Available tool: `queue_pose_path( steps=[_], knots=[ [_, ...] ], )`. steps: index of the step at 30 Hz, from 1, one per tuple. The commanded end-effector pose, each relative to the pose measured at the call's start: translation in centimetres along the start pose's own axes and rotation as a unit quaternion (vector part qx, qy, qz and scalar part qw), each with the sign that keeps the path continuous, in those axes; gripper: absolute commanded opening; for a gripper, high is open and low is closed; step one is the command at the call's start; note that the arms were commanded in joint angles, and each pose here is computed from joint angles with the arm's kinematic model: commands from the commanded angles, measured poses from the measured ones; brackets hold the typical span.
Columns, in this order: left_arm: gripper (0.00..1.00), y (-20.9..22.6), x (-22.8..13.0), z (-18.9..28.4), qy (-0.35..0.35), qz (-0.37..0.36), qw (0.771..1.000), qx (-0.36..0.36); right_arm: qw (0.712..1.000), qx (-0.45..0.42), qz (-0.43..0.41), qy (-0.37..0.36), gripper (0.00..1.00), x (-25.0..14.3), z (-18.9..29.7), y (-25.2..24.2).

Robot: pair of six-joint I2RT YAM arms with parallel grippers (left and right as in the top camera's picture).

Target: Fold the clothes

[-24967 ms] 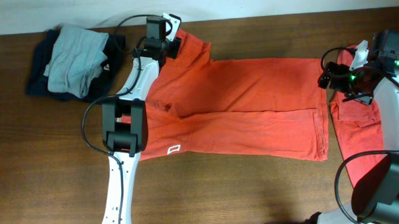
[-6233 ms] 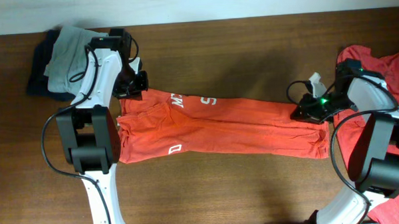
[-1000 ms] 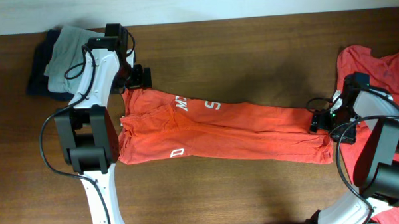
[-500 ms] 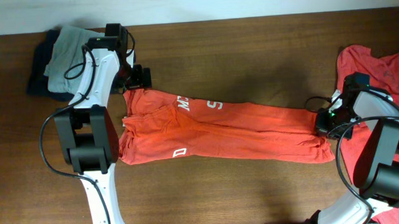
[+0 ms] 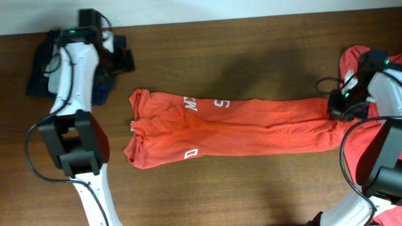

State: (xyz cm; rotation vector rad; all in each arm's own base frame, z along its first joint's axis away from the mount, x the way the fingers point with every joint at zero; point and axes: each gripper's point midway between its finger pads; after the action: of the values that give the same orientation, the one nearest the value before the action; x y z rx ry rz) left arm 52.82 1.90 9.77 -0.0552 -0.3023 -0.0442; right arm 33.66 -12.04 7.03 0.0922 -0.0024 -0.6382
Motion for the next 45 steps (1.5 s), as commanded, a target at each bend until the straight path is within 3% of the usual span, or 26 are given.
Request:
queue_pose_path(
  steps=[1, 10, 20, 27, 37, 45],
  knots=[
    [0.99, 2.7, 0.7, 1.7, -0.021, 0.032, 0.999, 0.004, 1.0, -0.002, 0.012, -0.023, 0.04, 1.3, 2.5, 0.7],
    [0.99, 8.4, -1.4, 2.2, -0.001, 0.087, 0.996, 0.018, 0.994, 0.006, 0.1, -0.041, 0.04, -0.1, 6.9, 7.6],
    [0.99, 9.2, -1.8, 2.3, 0.002, 0.094, 0.995, 0.021, 0.97, 0.002, 0.242, -0.032, 0.04, -6.2, 5.0, 16.7],
    [0.99, 9.2, -1.9, 2.3, 0.004, 0.094, 0.995, 0.021, 0.952, -0.022, 0.305, -0.026, 0.04, -9.5, 2.3, 20.5],
    [0.99, 9.1, -2.1, 2.3, 0.007, 0.094, 0.995, 0.02, 0.941, -0.011, 0.336, 0.026, 0.04, -14.4, -4.6, 24.0],
    [0.99, 9.1, -2.1, 2.3, 0.008, 0.094, 0.995, 0.02, 0.946, 0.025, 0.322, 0.019, 0.04, -15.6, -4.6, 26.7]
  ],
)
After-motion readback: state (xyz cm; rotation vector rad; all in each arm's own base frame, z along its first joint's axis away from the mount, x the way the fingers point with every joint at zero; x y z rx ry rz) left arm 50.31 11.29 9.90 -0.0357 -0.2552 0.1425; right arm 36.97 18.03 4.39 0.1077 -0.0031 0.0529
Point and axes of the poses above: each gripper's point midway between its finger pads, its own z axis back along the fingers, its own y axis along the line the jaws close on, x = y × z, and after that the axes turned 13 degrees about -z, right-handed
